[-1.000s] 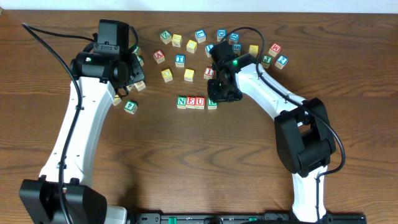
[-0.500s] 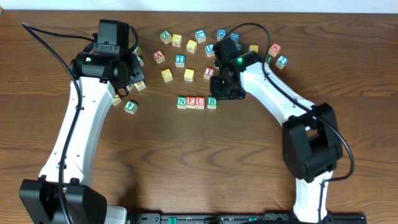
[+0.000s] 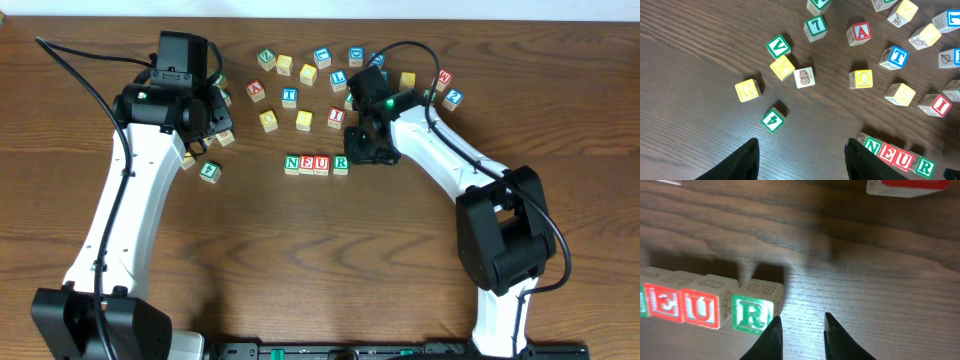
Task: Spell out NEURIPS
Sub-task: 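Push the R block left with the right gripper flush against U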
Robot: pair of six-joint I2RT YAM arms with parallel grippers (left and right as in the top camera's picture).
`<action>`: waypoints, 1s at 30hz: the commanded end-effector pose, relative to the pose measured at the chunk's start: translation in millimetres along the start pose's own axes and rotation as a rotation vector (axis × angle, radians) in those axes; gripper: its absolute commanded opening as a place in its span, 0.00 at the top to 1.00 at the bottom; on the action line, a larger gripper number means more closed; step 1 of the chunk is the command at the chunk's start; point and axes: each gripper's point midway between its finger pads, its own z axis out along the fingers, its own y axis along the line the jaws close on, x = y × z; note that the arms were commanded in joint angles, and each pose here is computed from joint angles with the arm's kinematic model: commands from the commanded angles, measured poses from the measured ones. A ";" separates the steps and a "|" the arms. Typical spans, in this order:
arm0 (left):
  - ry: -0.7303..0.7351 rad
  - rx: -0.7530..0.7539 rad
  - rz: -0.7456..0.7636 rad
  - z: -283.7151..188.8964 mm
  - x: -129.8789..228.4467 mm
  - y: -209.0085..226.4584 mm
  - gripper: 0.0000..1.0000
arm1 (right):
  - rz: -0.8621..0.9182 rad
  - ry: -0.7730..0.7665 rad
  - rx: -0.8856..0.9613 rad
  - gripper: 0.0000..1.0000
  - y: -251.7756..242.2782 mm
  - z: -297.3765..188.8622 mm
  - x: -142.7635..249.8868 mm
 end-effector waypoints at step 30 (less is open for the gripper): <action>-0.031 -0.005 -0.002 -9.2 -6.7 3.4 0.46 | -0.024 0.000 -0.030 0.78 8.9 28.2 9.2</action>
